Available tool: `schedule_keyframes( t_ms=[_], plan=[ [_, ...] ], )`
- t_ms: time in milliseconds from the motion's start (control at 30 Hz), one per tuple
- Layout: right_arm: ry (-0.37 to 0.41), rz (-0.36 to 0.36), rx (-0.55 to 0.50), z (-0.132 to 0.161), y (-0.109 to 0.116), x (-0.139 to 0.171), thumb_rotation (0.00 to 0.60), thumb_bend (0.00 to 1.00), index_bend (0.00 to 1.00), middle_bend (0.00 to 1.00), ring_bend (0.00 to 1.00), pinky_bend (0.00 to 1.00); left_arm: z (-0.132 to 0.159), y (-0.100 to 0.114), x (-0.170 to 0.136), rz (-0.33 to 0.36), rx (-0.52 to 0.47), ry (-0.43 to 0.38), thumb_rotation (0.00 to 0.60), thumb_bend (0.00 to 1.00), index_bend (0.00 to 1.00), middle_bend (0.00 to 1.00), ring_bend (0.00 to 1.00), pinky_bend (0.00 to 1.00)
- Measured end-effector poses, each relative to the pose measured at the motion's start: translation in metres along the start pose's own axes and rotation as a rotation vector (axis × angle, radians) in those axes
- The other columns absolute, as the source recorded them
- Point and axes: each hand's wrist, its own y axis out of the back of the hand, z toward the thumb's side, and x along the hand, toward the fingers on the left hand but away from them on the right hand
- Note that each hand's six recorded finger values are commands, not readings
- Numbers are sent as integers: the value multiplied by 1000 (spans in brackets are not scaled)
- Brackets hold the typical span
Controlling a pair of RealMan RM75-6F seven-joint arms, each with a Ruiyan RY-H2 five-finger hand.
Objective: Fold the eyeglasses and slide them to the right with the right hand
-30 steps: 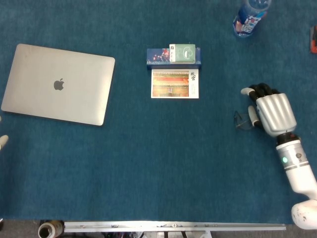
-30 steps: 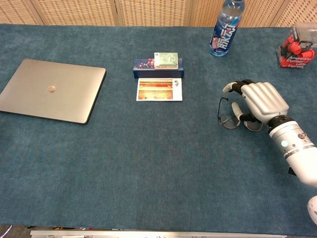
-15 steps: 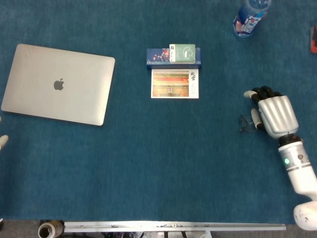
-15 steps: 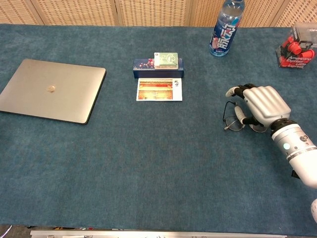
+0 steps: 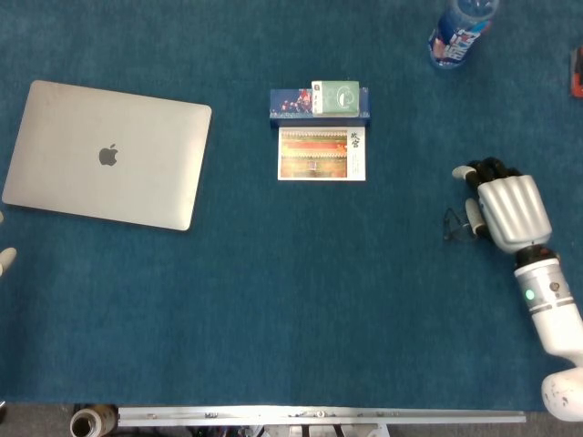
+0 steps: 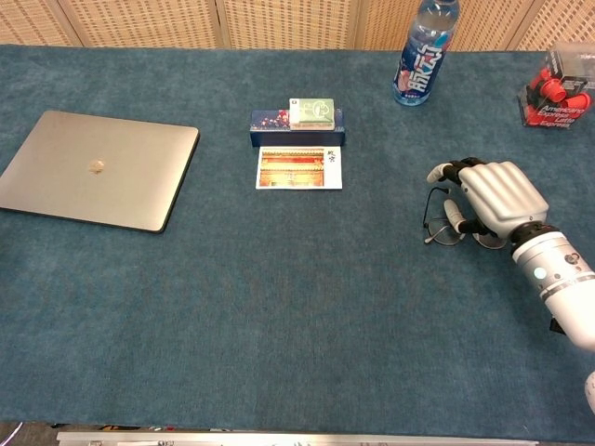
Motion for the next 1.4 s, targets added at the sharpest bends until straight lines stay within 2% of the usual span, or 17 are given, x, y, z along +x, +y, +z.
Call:
schedule_keyframes(
  t_ms=[133, 333, 700, 867, 1133, 1400],
  plan=[
    [6, -19, -22, 2, 6, -1, 600, 506, 311, 321, 238, 450, 0, 0, 0, -1, 1, 0, 600, 0, 505, 477, 353, 538],
    [30, -91, -40, 9, 30, -2, 600, 506, 311, 322, 239, 450, 2, 1, 1, 2, 2, -6, 600, 0, 505, 477, 353, 538],
    [53, -248, -63, 12, 94, 5, 600, 506, 311, 322, 239, 450, 9, 3, 2, 6, 12, -21, 600, 0, 505, 477, 353, 538],
    [56, -294, -87, 12, 117, 8, 600, 507, 311, 322, 239, 450, 12, 3, 3, 5, 17, -26, 600, 0, 505, 477, 353, 538],
    [102, -294, -146, 29, 131, 8, 600, 500, 311, 322, 239, 450, 13, 4, 3, 8, 18, -26, 600, 0, 505, 477, 353, 538],
    [174, -264, -176, 55, 122, 10, 600, 492, 311, 321, 238, 450, 10, 5, 1, 10, 12, -19, 600, 0, 505, 477, 353, 538]
  ],
)
